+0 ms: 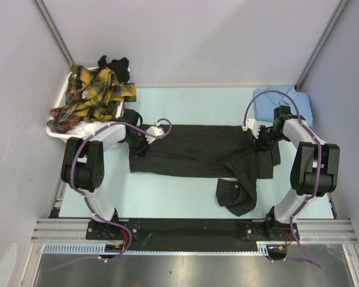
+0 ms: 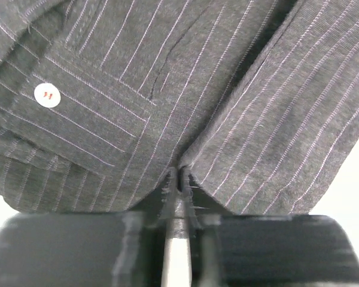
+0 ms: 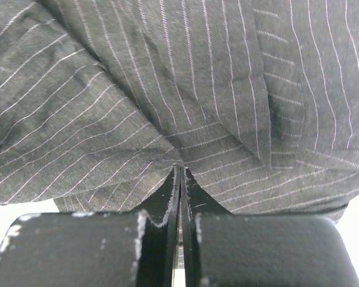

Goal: Fold and stack the long sleeve shirts
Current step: Fold the shirt

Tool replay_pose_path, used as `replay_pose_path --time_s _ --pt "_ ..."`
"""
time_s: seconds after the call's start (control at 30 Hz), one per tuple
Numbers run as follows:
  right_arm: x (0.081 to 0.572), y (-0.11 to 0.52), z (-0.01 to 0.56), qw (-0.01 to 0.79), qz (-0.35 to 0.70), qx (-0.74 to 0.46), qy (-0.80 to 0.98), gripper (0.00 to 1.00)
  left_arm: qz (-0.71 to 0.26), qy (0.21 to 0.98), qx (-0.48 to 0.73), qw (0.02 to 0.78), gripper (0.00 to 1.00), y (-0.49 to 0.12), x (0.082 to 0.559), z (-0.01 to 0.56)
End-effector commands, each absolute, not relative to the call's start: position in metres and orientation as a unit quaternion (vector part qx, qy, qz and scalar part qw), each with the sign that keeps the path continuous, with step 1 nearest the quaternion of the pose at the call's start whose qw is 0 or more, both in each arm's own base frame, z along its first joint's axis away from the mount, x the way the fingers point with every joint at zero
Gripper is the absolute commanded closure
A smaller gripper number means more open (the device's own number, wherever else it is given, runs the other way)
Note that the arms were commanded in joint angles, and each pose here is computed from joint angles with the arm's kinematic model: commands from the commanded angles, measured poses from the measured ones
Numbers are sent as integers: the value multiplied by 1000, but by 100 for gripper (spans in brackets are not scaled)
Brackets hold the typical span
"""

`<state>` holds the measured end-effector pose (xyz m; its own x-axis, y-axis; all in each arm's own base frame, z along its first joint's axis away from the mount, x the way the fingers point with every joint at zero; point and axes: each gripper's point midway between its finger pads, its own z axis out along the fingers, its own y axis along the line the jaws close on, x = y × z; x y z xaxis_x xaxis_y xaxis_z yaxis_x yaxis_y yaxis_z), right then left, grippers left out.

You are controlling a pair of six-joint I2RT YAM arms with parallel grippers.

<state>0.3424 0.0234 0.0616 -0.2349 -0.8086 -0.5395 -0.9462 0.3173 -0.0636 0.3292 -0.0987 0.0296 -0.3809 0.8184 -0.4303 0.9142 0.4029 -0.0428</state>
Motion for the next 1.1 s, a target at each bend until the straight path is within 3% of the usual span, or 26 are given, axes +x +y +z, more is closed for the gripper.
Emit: replay_pose_path --time_s 0.0,0.03,0.1,0.13,0.17,0.27,0.33,0.47,0.63,0.8,1.07 --pt "350 19 58 236 122 -537 801 97 -126 838 494 194 76 -96 339 32" --pt "348 15 57 225 116 -533 807 80 -132 837 490 205 72 -99 339 40" --pt "345 10 68 216 122 -509 824 65 -161 821 491 241 59 -111 339 60" --pt "343 12 79 228 132 -502 824 52 -162 807 498 273 55 -116 339 82" --pt "337 12 89 231 142 -492 827 46 -173 797 502 287 43 -121 335 92" --pt "321 13 117 254 157 -479 825 31 -210 741 546 330 24 -148 309 126" --pt "307 20 126 262 175 -472 824 23 -225 706 587 328 21 -177 284 134" --pt "273 35 142 268 191 -464 823 17 -269 636 656 304 15 -236 232 134" --pt "225 52 128 218 223 -468 827 24 -309 553 706 316 15 -330 191 131" --pt "226 48 127 221 224 -402 860 26 -359 457 714 391 17 -424 166 175" --pt "231 23 128 186 262 -276 906 26 -372 288 798 377 22 -511 128 159"
